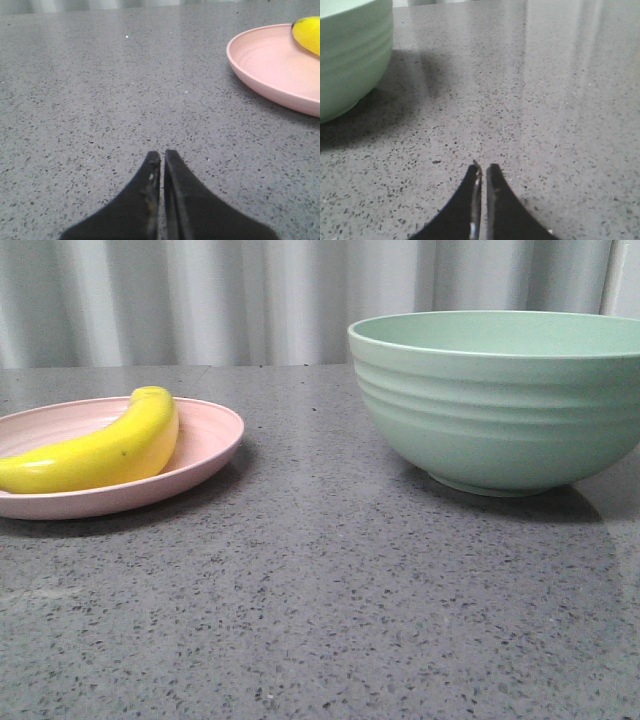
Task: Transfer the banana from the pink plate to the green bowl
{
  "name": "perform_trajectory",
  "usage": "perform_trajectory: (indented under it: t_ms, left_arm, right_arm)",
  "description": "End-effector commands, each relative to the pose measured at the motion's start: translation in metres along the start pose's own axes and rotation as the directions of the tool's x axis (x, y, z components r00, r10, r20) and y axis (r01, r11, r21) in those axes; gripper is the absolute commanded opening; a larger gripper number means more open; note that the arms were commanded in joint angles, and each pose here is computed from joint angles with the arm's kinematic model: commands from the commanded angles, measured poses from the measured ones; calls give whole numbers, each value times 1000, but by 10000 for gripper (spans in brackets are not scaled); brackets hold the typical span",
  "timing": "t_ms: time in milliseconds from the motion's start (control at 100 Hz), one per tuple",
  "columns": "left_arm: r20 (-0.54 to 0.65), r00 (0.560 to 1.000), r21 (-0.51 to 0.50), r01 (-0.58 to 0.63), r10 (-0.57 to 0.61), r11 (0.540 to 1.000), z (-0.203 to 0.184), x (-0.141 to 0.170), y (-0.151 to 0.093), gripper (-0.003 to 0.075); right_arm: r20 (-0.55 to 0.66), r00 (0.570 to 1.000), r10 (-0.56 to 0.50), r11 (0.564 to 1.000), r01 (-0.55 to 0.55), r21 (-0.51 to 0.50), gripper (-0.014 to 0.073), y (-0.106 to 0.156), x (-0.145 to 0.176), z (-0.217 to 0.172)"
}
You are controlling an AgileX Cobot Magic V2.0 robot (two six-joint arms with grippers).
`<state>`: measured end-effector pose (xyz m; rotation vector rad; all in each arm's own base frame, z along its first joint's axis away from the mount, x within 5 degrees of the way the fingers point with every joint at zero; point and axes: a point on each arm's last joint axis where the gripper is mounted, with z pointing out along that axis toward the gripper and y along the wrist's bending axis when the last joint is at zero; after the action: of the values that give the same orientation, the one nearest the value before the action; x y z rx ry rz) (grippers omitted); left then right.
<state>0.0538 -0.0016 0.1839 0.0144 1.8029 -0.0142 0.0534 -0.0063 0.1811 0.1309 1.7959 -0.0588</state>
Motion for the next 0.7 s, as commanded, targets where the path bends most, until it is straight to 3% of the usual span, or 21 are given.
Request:
perform_trajectory:
  t_ms: [0, 690]
  left_arm:
    - [50, 999, -4, 9, -8, 1000, 0, 3, 0, -19]
    - [113, 994, -7, 9, -8, 1000, 0, -2, 1, -19]
  right_arm:
    - [16, 1000, -8, 1000, 8, 7, -72, -1, 6, 1]
    - [16, 1000, -8, 1000, 8, 7, -72, -1, 6, 1]
